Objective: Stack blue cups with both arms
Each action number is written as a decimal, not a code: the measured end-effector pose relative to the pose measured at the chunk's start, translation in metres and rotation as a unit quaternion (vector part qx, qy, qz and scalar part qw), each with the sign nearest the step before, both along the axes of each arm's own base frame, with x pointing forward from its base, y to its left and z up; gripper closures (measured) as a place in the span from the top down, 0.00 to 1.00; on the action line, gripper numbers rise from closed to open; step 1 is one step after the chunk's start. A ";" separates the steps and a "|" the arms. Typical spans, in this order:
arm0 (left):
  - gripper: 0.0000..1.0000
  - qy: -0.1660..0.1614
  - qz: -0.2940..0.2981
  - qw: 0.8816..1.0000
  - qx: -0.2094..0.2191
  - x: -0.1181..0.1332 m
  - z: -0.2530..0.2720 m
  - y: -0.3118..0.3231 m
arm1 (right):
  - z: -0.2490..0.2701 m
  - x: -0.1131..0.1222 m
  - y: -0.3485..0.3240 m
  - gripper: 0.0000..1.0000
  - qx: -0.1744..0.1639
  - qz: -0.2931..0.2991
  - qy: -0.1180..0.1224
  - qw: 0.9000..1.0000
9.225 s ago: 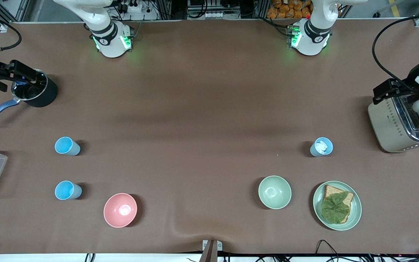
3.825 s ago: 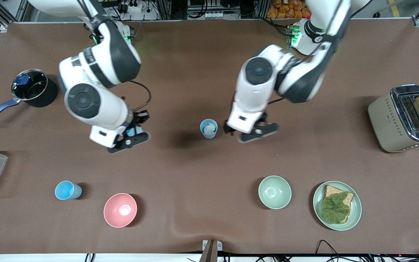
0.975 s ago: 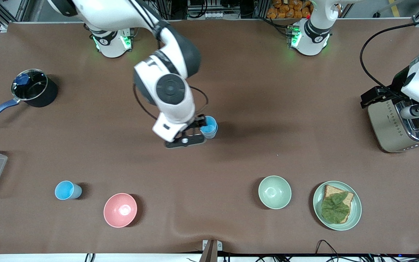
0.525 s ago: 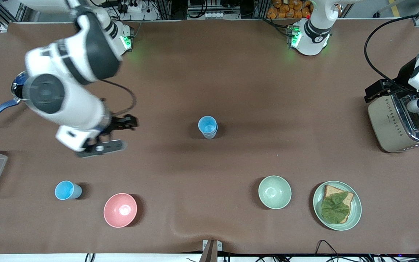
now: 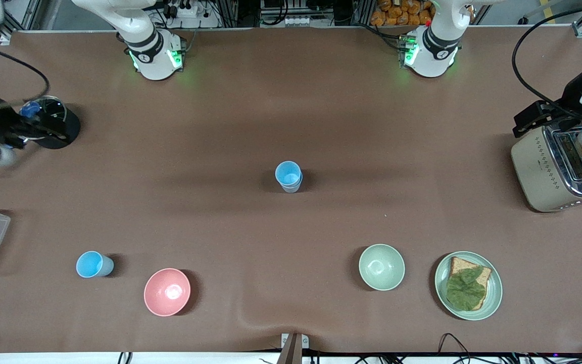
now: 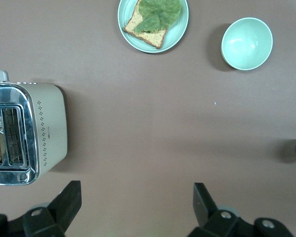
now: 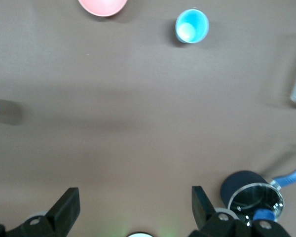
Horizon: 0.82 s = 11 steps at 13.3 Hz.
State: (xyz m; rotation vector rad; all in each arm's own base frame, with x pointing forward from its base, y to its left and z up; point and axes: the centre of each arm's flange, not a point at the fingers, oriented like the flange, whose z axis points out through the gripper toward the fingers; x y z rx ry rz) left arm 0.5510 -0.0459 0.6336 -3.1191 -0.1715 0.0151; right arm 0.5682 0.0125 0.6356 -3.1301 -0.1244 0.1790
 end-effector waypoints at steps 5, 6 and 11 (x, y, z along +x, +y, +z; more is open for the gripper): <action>1.00 0.001 0.001 1.000 0.000 0.000 0.000 0.001 | -0.017 -0.006 -0.038 1.00 0.001 -0.007 -0.025 1.000; 1.00 0.001 0.001 1.000 0.000 0.000 0.000 0.001 | -0.027 -0.003 -0.045 1.00 0.001 -0.003 -0.028 1.000; 1.00 0.001 0.001 1.000 0.000 0.000 0.000 0.001 | -0.037 -0.002 -0.051 1.00 0.002 0.000 -0.026 1.000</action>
